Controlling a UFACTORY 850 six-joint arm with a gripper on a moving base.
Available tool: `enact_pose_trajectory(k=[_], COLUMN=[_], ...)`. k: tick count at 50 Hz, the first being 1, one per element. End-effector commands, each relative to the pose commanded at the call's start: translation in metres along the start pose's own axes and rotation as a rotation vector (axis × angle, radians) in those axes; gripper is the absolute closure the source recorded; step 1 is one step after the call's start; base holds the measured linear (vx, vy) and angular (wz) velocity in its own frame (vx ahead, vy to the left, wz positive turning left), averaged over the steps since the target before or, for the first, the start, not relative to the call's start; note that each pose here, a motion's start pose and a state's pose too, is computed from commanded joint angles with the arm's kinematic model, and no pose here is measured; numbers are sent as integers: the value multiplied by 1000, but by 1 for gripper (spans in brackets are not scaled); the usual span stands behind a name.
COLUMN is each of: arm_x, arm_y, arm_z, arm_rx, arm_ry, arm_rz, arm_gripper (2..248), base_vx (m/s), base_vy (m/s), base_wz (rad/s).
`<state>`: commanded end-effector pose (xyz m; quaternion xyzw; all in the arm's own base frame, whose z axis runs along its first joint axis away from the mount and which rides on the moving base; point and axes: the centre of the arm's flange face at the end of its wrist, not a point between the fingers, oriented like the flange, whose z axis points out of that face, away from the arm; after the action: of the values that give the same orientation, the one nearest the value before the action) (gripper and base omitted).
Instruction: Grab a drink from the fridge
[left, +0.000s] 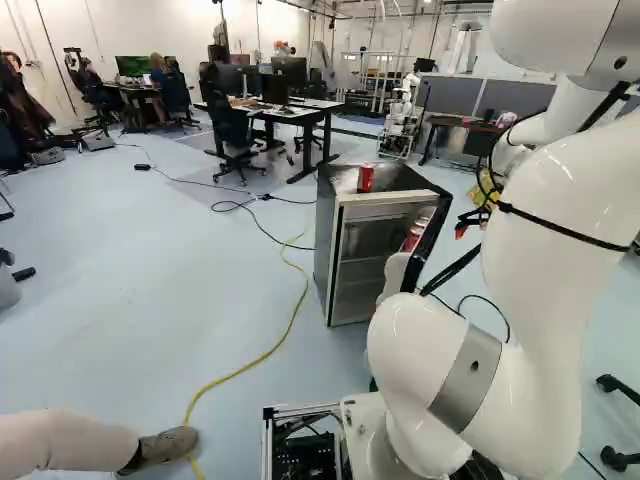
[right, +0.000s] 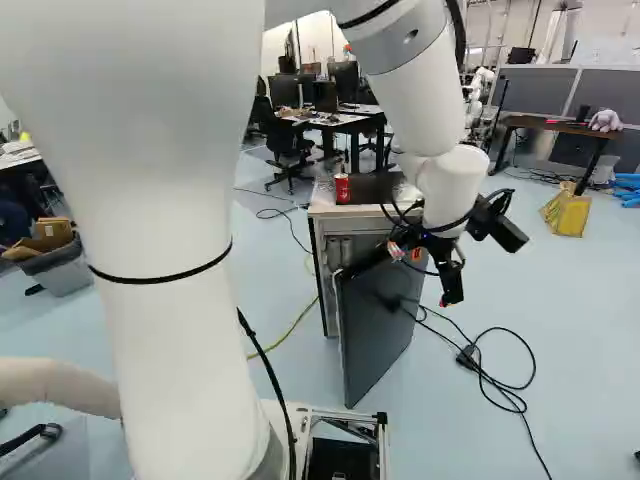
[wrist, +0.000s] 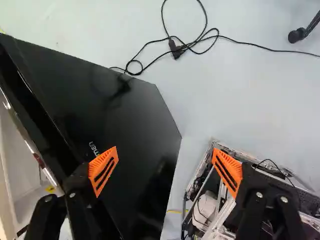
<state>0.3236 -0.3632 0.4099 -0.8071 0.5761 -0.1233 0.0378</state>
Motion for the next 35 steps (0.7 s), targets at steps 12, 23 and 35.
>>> enact_pose_trajectory(k=[12, 23, 35], arm_x=[-20, -40, -63], arm_y=[-6, -11, -15], arm_z=[-2, -4, -6], arm_rx=[1, 3, 1], arm_ry=[-13, -24, -36], arm_rz=[-26, -51, -88], arm_gripper=[3, 3, 3], base_vx=[0, 0, 0], base_vy=[0, 0, 0], base_wz=[0, 0, 0])
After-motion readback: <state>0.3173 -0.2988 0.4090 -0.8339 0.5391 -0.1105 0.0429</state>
